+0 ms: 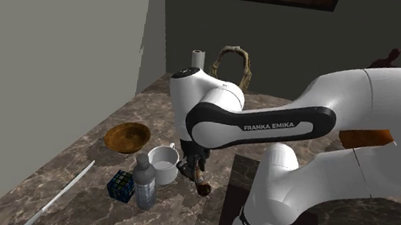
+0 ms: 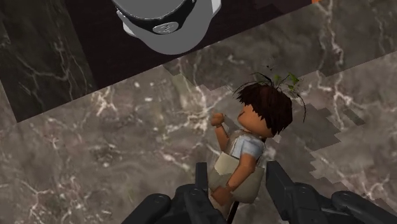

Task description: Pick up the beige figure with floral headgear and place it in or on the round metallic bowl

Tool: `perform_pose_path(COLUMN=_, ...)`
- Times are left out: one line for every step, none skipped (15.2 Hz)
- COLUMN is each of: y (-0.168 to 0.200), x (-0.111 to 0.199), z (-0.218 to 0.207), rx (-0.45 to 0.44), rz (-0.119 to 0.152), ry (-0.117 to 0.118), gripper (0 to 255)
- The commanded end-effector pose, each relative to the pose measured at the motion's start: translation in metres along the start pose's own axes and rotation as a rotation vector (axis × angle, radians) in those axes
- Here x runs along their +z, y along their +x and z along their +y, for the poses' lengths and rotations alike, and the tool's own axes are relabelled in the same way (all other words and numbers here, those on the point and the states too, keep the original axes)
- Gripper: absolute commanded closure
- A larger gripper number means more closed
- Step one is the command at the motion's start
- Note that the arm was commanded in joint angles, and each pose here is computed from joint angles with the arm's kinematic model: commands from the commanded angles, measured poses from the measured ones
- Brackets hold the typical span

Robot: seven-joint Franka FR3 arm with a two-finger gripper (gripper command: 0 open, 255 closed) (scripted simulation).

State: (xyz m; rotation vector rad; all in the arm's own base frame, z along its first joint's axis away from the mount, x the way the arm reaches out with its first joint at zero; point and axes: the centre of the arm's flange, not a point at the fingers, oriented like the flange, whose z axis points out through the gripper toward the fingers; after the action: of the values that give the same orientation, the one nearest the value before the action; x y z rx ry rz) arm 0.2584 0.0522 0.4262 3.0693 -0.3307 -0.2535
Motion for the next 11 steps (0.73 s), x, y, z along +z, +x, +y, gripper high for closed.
perform_pose_path(y=-0.002, x=-0.009, z=0.0, rx=0.0, rz=-0.001, ry=0.0, gripper=255)
perform_pose_path(y=-0.002, x=-0.014, z=0.001, rx=0.0, rz=-0.001, ry=0.0, gripper=255)
perform_pose_path(y=-0.003, x=-0.02, z=0.001, rx=0.0, rz=-0.001, ry=0.0, gripper=255)
perform_pose_path(y=-0.004, x=-0.025, z=0.001, rx=0.0, rz=-0.001, ry=0.0, gripper=255)
perform_pose_path(y=-0.005, x=-0.03, z=0.002, rx=0.0, rz=-0.001, ry=0.0, gripper=255)
perform_pose_path(y=-0.006, x=-0.035, z=0.002, rx=0.0, rz=-0.001, ry=0.0, gripper=255)
perform_pose_path(y=-0.007, x=-0.04, z=0.002, rx=0.0, rz=-0.001, ry=0.0, gripper=255)
perform_pose_path(y=-0.007, x=-0.046, z=0.003, rx=0.0, rz=-0.001, ry=0.0, gripper=255)
perform_pose_path(y=-0.008, x=-0.051, z=0.003, rx=0.0, rz=-0.001, ry=0.0, gripper=255)
perform_pose_path(y=-0.009, x=-0.056, z=0.003, rx=0.0, rz=-0.001, ry=0.0, gripper=255)
perform_pose_path(y=-0.01, x=-0.061, z=0.004, rx=0.0, rz=-0.001, ry=0.0, gripper=255)
